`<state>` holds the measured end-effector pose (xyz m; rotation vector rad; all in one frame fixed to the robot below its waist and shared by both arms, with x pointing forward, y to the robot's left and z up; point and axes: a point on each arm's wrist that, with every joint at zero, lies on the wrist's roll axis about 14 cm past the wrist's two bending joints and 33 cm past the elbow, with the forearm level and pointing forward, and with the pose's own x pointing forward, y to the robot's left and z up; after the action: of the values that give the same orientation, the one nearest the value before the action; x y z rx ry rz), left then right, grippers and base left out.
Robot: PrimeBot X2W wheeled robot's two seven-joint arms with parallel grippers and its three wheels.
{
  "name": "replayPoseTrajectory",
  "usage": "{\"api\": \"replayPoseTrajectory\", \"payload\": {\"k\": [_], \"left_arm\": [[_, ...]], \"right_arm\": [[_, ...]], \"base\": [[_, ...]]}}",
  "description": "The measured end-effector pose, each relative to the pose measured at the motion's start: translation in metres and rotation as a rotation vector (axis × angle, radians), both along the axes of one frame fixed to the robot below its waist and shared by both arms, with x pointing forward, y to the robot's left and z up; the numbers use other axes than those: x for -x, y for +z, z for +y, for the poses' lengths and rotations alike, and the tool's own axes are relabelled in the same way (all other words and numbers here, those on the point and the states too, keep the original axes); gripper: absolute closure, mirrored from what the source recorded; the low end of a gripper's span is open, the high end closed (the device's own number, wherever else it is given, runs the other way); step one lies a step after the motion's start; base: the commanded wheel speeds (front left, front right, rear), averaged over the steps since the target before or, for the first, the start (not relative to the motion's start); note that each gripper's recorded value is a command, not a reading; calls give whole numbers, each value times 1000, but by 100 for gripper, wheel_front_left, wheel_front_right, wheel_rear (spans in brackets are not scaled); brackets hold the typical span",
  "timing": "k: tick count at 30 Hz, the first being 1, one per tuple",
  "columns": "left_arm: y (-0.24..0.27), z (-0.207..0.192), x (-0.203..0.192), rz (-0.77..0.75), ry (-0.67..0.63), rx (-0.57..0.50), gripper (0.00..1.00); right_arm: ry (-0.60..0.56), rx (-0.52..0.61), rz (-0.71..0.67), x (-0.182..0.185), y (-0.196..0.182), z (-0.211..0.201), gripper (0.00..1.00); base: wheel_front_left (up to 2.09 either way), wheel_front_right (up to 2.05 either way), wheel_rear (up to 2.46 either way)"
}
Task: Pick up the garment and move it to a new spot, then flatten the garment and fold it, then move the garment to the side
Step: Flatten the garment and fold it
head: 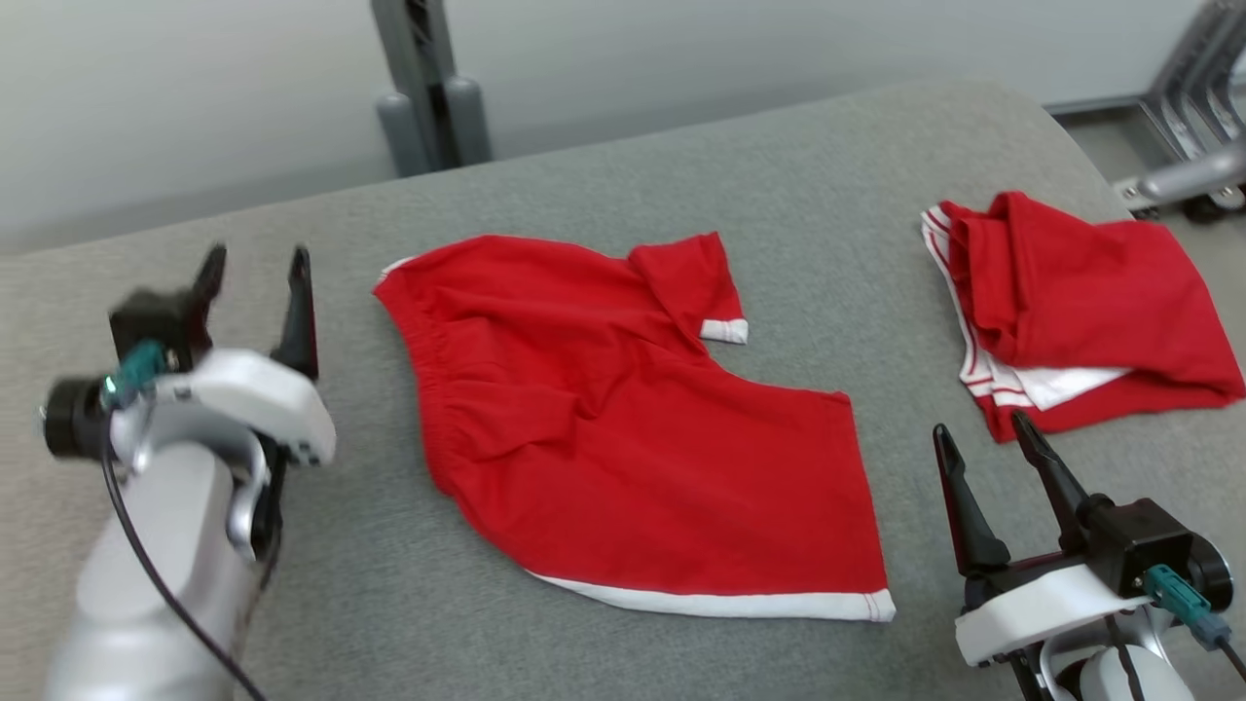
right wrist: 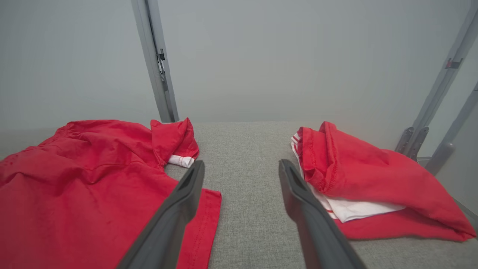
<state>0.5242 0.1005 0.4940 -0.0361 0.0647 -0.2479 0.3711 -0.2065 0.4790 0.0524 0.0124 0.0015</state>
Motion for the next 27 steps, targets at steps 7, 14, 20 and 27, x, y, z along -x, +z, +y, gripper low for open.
{"api": "replayPoseTrajectory", "payload": {"k": [7,14,20,27], "left_arm": [[-17,28,66,17,108,93,0],[-38,28,109,69,144,141,0],[-38,22,108,67,142,156,0],[-44,22,104,79,134,139,0]], "right_arm": [[36,-14,-9,2,1,12,0],[65,-32,5,2,-4,23,0],[52,-34,34,3,-14,20,0],[13,-150,213,37,-67,25,0]], "base": [[0,0,0],[0,0,0],[0,0,0],[0,0,0]]}}
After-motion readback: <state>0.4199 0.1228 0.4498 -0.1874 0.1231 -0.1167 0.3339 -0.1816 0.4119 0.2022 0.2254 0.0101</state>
